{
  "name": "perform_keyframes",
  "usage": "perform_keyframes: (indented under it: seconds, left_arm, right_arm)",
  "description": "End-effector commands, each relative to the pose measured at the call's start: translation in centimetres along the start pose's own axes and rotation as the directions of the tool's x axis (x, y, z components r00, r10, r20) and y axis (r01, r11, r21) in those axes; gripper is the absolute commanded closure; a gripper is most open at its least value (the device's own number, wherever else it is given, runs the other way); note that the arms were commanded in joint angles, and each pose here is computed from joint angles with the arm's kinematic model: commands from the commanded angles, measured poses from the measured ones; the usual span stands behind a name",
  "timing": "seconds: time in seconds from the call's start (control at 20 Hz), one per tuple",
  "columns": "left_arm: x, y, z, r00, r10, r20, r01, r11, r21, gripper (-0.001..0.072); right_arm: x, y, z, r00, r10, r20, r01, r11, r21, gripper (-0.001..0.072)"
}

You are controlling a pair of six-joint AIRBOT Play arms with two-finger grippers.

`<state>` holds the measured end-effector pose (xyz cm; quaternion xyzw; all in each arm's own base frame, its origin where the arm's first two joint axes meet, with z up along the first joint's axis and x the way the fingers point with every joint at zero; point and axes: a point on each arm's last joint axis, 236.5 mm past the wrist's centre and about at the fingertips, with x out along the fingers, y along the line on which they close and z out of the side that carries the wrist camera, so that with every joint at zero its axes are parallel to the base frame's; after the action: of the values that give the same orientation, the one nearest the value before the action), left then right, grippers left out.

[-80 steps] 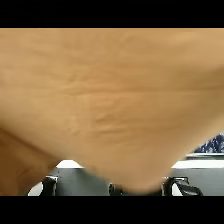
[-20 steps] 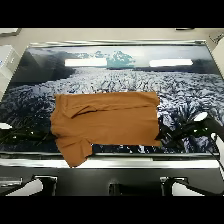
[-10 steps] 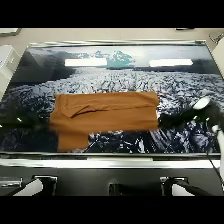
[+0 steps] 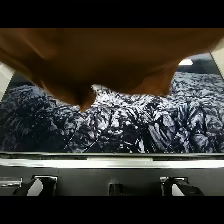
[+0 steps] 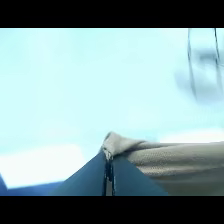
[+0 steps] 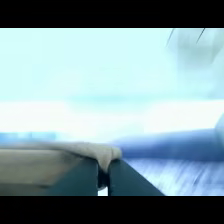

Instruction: Fold the clothes and pants, and hang the long-sleeved shirts on hangers.

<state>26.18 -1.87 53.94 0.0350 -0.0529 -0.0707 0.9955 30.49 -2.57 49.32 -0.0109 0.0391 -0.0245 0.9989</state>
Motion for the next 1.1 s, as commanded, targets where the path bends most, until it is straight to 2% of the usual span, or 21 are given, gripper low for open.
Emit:
perform_keyframes:
  seconds: [0.0,0.1,0.4,0.5,0.55,0.6,0.65,0.75,0.8,0.9,0.95,1.05]
  left_arm:
    - [-9.5,-5.1,8.8,0.957,0.047,0.286,-0.095,0.983,0.155,0.0685]
    - [-12.0,-5.8,9.6,0.943,0.084,0.321,-0.146,0.974,0.173,0.0685]
    - [-11.5,-5.8,8.1,0.962,0.084,0.258,-0.117,0.986,0.116,0.0685]
    - [-8.7,-4.5,3.3,0.995,0.081,0.052,-0.085,0.993,0.083,0.0688]
    - [-6.8,-3.2,-0.6,0.991,0.081,-0.106,-0.077,0.996,0.040,0.0688]
    - [-4.9,-1.6,-5.2,0.960,0.060,-0.274,-0.080,0.995,-0.064,0.0688]
    - [-3.3,-0.7,-9.6,0.914,0.001,-0.406,-0.078,0.982,-0.173,0.0688]
    - [0.0,-0.2,-19.2,0.782,-0.170,-0.600,-0.063,0.935,-0.348,0.0689]
    - [1.0,-0.2,-24.2,0.705,-0.223,-0.674,-0.083,0.917,-0.390,0.0689]
    - [2.4,-1.2,-34.8,0.544,-0.288,-0.788,-0.143,0.894,-0.426,0.0689]
    - [3.4,-2.0,-39.3,0.499,-0.311,-0.808,-0.166,0.882,-0.442,0.0688]
    - [5.9,-2.4,-46.1,0.461,-0.324,-0.826,-0.223,0.859,-0.461,0.0688]
  right_arm:
    - [-11.6,0.1,6.5,0.965,-0.063,0.256,0.079,0.995,-0.054,0.0675]
    - [-14.6,-0.5,6.7,0.952,-0.106,0.288,0.120,0.992,-0.033,0.0675]
    - [-14.4,-0.7,4.5,0.973,-0.118,0.198,0.122,0.993,-0.008,0.0675]
    - [-11.5,-1.1,1.5,0.992,-0.116,0.052,0.115,0.993,0.022,0.0675]
    - [-9.1,-1.2,-1.9,0.989,-0.106,-0.108,0.109,0.994,0.025,0.0675]
    - [-6.3,-1.3,-6.9,0.943,-0.087,-0.322,0.102,0.994,0.030,0.0675]
    - [-4.1,-1.3,-12.1,0.846,-0.057,-0.531,0.097,0.994,0.049,0.0676]
    - [0.0,0.2,-22.3,0.564,0.065,-0.823,0.071,0.989,0.127,0.0677]
    - [2.2,1.2,-27.0,0.450,0.112,-0.886,0.047,0.988,0.148,0.0677]
    - [5.5,2.4,-36.1,0.271,0.105,-0.957,0.043,0.992,0.120,0.0677]
    - [7.1,3.4,-39.8,0.223,0.107,-0.969,0.047,0.992,0.120,0.0677]
    - [11.5,4.9,-45.5,0.207,0.117,-0.971,0.105,0.984,0.141,0.0676]
